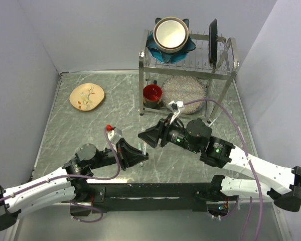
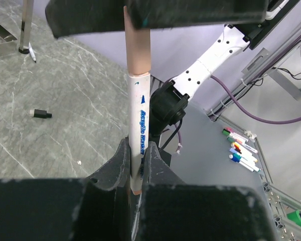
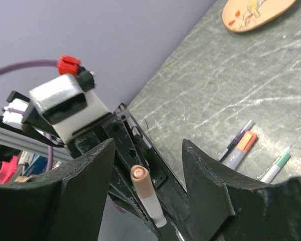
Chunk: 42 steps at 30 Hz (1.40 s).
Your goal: Insert the pens into the pen caps
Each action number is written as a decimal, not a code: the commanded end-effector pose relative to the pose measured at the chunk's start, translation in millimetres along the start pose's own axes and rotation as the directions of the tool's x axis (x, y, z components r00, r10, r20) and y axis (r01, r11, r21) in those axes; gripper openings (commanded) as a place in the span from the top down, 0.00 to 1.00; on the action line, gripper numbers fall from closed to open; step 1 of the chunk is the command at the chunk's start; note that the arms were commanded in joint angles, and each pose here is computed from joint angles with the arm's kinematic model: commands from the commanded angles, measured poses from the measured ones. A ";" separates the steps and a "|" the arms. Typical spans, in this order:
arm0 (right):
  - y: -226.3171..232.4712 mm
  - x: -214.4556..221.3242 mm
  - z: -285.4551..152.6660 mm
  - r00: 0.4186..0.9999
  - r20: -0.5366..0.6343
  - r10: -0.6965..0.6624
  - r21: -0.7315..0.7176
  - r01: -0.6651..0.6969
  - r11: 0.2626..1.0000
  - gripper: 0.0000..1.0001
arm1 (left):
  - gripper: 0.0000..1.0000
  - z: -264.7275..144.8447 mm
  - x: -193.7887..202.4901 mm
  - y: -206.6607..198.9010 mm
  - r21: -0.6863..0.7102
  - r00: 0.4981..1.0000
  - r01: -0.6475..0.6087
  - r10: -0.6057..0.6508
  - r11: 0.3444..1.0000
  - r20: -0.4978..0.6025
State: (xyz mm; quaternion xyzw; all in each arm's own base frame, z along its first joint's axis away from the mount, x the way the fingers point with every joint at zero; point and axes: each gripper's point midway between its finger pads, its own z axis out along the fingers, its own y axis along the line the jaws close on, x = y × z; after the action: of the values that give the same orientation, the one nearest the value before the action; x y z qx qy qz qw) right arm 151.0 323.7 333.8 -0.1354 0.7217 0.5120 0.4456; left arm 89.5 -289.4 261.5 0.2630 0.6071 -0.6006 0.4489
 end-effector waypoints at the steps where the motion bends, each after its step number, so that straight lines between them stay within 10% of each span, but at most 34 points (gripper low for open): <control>1: 10.2 -3.9 -0.4 1.000 0.008 0.006 -0.024 -0.006 1.000 0.37 | 0.99 -0.2 -9.8 -2.7 0.004 0.999 -0.028 0.028 1.000 0.035; 6: 8.2 1.6 -0.4 1.000 0.010 0.013 -0.024 -0.013 1.000 0.53 | 0.99 2.3 -9.9 -0.9 -0.003 0.999 -0.026 0.026 1.000 0.033; 13: 5.1 26.3 -0.2 0.999 -0.055 0.001 -0.012 -0.001 1.000 1.00 | 0.99 7.0 -15.4 11.1 -0.076 0.999 -0.006 0.010 0.997 0.044; 25: -42.7 98.5 -11.3 0.980 -0.197 0.009 0.136 0.019 0.990 1.00 | 0.99 22.2 -34.1 31.3 -0.200 0.997 -0.034 0.046 0.979 0.056; 42: -26.0 146.2 -21.9 0.963 -0.245 0.115 -0.025 -0.125 0.992 1.00 | 0.99 44.0 -54.6 36.7 -0.170 0.996 -0.021 0.036 0.985 0.080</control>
State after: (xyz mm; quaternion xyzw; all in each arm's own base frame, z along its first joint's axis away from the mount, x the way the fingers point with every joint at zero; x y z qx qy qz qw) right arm 148.5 306.9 225.7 -0.0654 0.7572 0.4631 0.4560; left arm 99.7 -308.1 173.6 0.2826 0.7401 -0.5100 0.3352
